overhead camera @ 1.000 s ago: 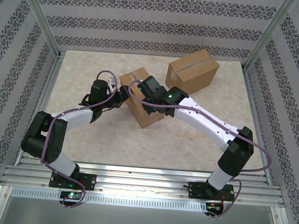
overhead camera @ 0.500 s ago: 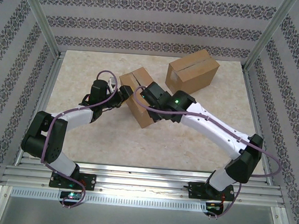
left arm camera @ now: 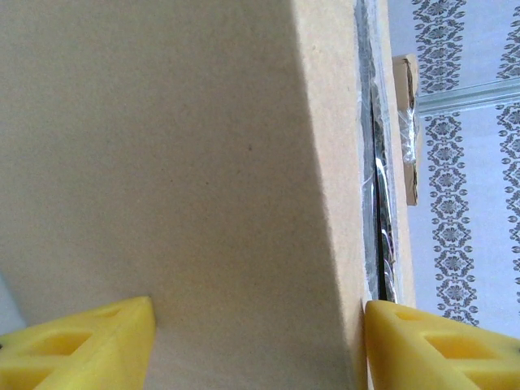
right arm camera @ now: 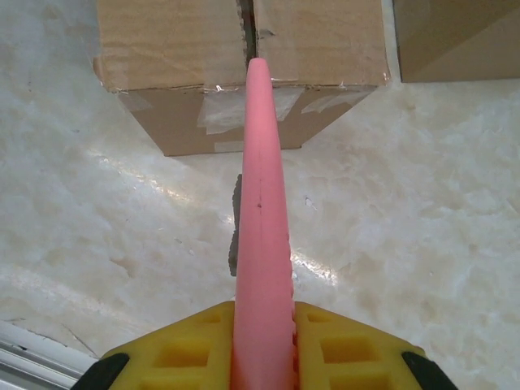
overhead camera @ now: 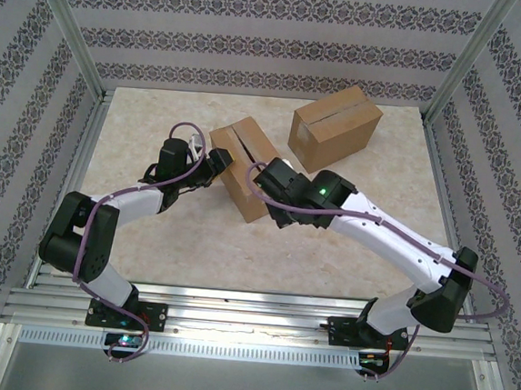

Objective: Unpack the express box

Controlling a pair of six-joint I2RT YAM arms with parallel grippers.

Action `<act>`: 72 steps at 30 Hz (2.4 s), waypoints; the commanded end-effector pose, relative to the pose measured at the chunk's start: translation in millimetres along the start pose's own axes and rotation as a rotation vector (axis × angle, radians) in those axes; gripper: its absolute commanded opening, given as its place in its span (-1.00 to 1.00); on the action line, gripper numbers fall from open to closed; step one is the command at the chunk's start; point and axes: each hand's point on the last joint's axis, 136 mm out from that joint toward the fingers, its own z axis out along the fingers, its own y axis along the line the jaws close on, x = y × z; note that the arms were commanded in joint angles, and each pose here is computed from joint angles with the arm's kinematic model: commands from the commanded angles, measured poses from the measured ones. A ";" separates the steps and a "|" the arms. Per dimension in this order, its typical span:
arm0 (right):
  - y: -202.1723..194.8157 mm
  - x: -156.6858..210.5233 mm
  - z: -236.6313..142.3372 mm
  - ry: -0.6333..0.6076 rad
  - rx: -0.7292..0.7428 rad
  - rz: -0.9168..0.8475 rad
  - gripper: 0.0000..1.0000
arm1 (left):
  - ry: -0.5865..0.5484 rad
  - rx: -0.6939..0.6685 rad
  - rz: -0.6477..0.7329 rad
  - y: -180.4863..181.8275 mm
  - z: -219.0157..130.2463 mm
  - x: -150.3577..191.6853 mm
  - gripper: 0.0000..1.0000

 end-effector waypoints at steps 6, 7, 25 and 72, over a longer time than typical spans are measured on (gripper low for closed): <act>-14.0 31.7 -18.5 0.038 0.006 0.045 -1.00 | -0.008 -0.051 -0.028 12.8 6.1 -5.1 0.35; -16.0 29.1 -22.6 0.011 0.002 0.060 -1.00 | -0.006 -0.033 -0.016 5.0 5.7 -7.3 0.38; -108.7 29.1 -24.7 -0.242 0.254 0.413 -1.00 | -0.172 -0.424 0.389 -55.3 -76.9 -114.2 0.25; -75.5 -35.6 119.3 -0.159 0.299 0.563 -1.00 | -0.067 -0.669 0.361 76.3 -28.4 -116.3 0.56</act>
